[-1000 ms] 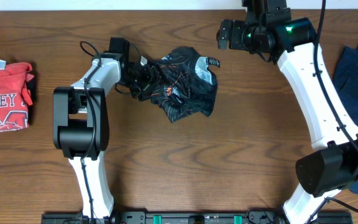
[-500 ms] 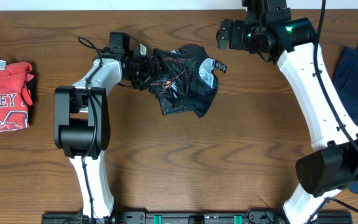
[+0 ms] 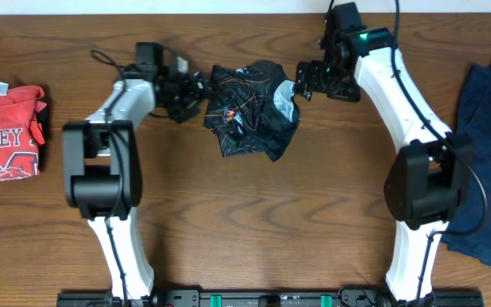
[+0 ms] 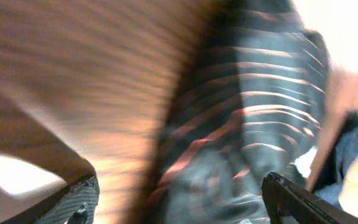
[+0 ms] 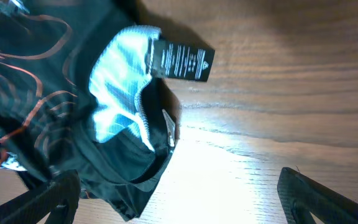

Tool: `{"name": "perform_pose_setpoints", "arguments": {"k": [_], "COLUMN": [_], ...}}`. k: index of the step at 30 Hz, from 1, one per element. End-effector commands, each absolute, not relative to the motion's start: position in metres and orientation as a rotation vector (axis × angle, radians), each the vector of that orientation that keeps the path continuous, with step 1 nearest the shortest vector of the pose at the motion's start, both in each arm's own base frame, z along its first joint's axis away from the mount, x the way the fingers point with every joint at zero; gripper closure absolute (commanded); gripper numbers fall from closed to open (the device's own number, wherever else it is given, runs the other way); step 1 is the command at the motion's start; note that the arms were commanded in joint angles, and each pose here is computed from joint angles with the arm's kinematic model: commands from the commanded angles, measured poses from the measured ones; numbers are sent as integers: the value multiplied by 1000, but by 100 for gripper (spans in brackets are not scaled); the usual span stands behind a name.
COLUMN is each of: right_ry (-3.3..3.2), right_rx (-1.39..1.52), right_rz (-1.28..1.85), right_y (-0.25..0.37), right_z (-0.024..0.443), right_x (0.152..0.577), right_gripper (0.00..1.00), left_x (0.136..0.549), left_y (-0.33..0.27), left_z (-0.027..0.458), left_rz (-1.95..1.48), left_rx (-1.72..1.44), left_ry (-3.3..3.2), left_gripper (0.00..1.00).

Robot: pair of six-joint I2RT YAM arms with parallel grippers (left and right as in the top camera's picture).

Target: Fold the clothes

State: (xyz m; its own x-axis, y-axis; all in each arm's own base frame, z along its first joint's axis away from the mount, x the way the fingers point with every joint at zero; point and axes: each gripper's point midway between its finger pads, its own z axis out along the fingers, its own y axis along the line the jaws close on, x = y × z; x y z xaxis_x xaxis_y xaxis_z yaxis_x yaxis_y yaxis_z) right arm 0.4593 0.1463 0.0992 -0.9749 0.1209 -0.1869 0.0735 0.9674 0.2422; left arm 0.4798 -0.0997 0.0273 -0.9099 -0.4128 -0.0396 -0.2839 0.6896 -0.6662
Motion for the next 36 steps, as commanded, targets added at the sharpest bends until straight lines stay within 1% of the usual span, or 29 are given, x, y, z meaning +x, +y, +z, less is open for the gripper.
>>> {"name": "perform_pose_setpoints", "arguments": {"k": [1, 5, 10, 14, 20, 24, 30, 31, 32, 33, 34, 35, 36], "right_ry": [2953, 3009, 3135, 3204, 3191, 3174, 3163, 3166, 3171, 3180, 3189, 3196, 3202], "right_rx": [189, 203, 223, 193, 4, -104, -220, -233, -248, -258, -263, -268, -284], "right_rz": [417, 444, 509, 602, 707, 731, 861, 877, 893, 902, 901, 899, 896], "right_y": [157, 161, 169, 182, 208, 226, 264, 269, 275, 279, 282, 284, 288], "right_z": [89, 71, 39, 17, 8, 3, -13, -16, -20, -24, -27, -29, -31], "right_x": [455, 450, 432, 421, 417, 414, 402, 399, 396, 392, 389, 387, 383], "right_gripper": [1, 1, 1, 1, 1, 1, 2, 9, 21, 39, 50, 57, 74], "left_x": [475, 472, 460, 451, 435, 426, 418, 417, 415, 414, 413, 412, 411], "left_y": [-60, -44, -33, -26, -22, -23, -23, -23, -23, -24, -24, -24, -24], "left_z": [34, 80, 140, 175, 204, 214, 227, 229, 230, 231, 231, 231, 231], "left_rz": [-801, -694, -583, -514, -465, -460, -456, -456, -455, -455, -455, -455, -454], "left_rx": [-569, -476, -397, -367, -339, -323, -307, -306, -303, -303, -303, -304, -301], "left_ry": [2714, 2659, 2577, 2517, 2483, 2477, 2460, 2458, 2458, 2458, 2460, 2462, 2466], "left_gripper": [14, 14, 14, 14, 14, 14, 14, 14, 14, 14, 14, 14, 14]}}
